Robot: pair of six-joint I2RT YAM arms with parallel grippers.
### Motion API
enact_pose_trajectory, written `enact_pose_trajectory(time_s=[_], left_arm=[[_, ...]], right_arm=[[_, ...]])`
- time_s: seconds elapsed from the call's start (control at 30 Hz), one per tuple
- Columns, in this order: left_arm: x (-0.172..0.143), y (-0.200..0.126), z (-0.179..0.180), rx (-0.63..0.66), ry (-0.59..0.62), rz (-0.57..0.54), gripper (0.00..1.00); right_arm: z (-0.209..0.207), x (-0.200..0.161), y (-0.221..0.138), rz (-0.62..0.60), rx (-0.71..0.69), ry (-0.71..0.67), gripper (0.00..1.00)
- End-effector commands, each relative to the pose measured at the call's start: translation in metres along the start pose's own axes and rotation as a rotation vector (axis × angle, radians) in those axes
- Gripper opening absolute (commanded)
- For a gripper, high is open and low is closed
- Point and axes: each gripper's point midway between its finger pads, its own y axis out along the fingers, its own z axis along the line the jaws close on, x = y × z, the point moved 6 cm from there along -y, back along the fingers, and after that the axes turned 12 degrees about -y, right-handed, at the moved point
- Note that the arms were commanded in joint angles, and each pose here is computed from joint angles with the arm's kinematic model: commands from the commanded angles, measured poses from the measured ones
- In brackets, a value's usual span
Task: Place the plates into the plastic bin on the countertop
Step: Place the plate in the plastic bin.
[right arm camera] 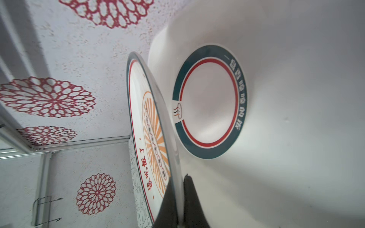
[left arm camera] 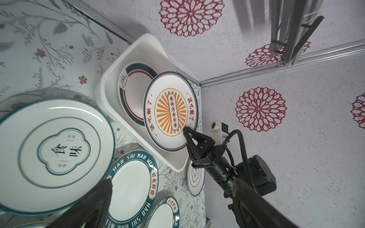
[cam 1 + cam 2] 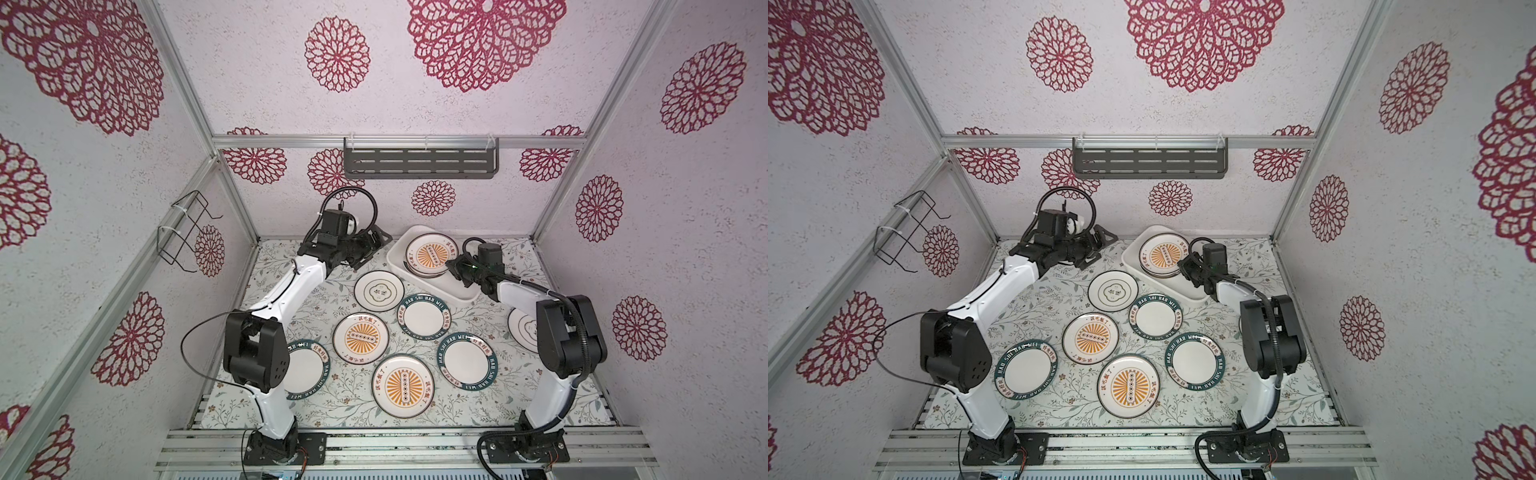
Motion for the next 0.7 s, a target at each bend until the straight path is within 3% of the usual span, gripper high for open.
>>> enact_pose_trajectory(time_s=[0.0,0.3,0.67], left_arm=[[0.005,-0.013,0.015,0.064,0.046,-0.065,0.97],[0.011,-0.031,0.042,0.230,0.067,-0.128,0.97],[0.033,-0.046,0.059,0.262,0.038,-0.161,0.97]], right_arm=[[0.010,0.018,0.001,-0.041,-0.014,-0.069,0.00],[-0.003,0.026,0.039,-0.029,-0.066,-0.074,0.00],[-0.017,0.027,0.071,-0.004,-0.089,-0.041,0.00]])
